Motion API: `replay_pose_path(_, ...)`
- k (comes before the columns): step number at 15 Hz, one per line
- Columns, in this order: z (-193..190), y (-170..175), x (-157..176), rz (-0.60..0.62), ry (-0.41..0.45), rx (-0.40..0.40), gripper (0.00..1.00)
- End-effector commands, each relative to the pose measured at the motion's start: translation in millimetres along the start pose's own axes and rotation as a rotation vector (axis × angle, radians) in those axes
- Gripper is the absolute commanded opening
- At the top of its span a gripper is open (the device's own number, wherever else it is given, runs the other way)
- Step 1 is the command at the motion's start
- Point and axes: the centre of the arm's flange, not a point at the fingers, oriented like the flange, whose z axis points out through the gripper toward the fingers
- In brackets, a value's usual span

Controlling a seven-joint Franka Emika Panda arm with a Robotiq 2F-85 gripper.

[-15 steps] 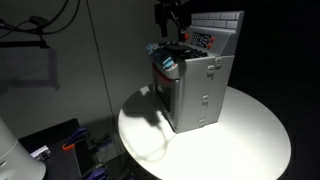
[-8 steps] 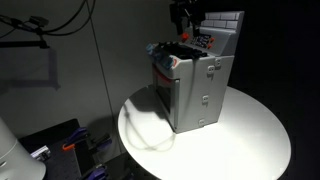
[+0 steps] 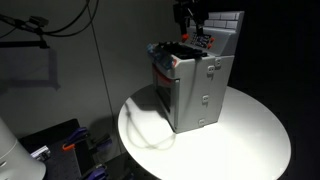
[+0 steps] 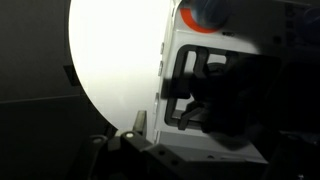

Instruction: Push the top orange button on the right side of the stove

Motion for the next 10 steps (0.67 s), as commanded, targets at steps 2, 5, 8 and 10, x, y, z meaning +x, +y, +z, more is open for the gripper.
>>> replay_pose_path(2, 5, -2, 5, 0.018, 0.010, -0.011, 1.00)
replay_pose_path(5, 10, -6, 12, 0.036, 0.024, -0.010, 1.00)
replay_pose_path(8, 16, -11, 20, 0.057, 0.050, -0.011, 1.00)
replay_pose_path(10, 19, -14, 27, 0.073, 0.073, -0.012, 1.00)
